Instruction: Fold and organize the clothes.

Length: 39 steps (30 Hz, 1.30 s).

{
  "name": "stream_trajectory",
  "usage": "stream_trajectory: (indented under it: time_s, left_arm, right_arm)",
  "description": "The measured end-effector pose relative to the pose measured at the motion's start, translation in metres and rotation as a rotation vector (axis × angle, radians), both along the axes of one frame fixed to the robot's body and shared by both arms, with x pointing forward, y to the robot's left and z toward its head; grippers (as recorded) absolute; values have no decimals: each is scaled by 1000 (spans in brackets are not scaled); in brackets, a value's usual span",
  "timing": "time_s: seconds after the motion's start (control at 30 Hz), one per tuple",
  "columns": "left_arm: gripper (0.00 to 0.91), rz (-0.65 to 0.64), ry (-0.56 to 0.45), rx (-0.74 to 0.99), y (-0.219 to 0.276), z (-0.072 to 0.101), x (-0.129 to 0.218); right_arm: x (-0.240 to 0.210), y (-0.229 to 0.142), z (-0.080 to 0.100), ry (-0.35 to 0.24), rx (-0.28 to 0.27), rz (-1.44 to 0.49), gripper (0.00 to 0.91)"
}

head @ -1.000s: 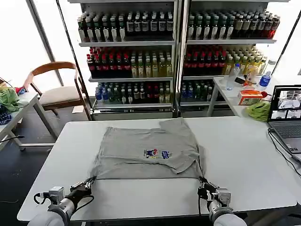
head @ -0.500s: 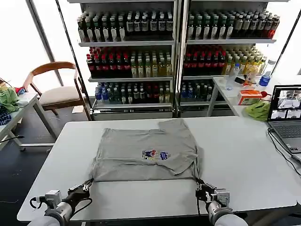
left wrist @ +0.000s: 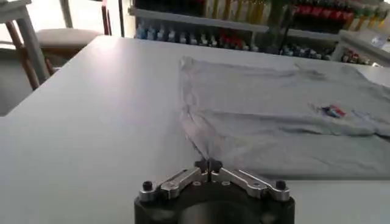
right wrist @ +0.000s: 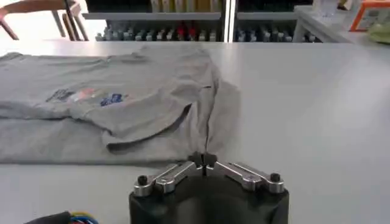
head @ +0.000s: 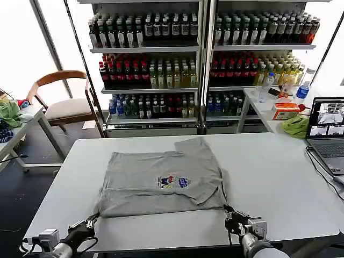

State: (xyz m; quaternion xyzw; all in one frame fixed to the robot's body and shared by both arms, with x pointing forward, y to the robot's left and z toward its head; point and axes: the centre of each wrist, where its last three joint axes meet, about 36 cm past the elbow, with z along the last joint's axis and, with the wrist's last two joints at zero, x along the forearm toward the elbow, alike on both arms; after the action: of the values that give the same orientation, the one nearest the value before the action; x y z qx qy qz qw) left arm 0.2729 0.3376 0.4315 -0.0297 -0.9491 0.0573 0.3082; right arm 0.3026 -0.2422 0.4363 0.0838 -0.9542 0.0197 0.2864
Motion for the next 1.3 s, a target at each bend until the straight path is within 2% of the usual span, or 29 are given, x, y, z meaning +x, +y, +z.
stream_trajectory:
  time_s: [0.27, 0.63, 0.67, 0.7, 0.73, 0.77, 0.8, 0.83, 1.3]
  left_arm:
    - [10, 18, 6, 22, 3, 8, -15]
    - [10, 7, 30, 54, 3, 15, -33]
    - [10, 6, 33, 56, 3, 16, -35]
    - [20, 5, 35, 57, 3, 16, -36]
    - [20, 4, 37, 60, 3, 16, -37]
    - [40, 3, 39, 61, 2, 16, -39]
    - [191, 2, 42, 62, 2, 17, -40]
    - [907, 1, 45, 64, 1, 17, -41]
    - [907, -10, 8, 94, 9, 36, -42]
  right_arm:
    - [-19, -6, 7, 19, 6, 8, 0]
    - [-43, -7, 5, 69, 5, 15, 0]
    - [-44, -6, 5, 73, 5, 15, 50]
    - [-46, -6, 4, 77, 5, 14, 484]
    - [-48, -5, 4, 79, 5, 15, 776]
    - [-49, -5, 4, 81, 5, 15, 907]
    - [-50, -4, 4, 82, 6, 17, 907]
    - [-51, -5, 5, 83, 5, 17, 907]
    - [-42, -12, 19, 35, 22, 41, 907]
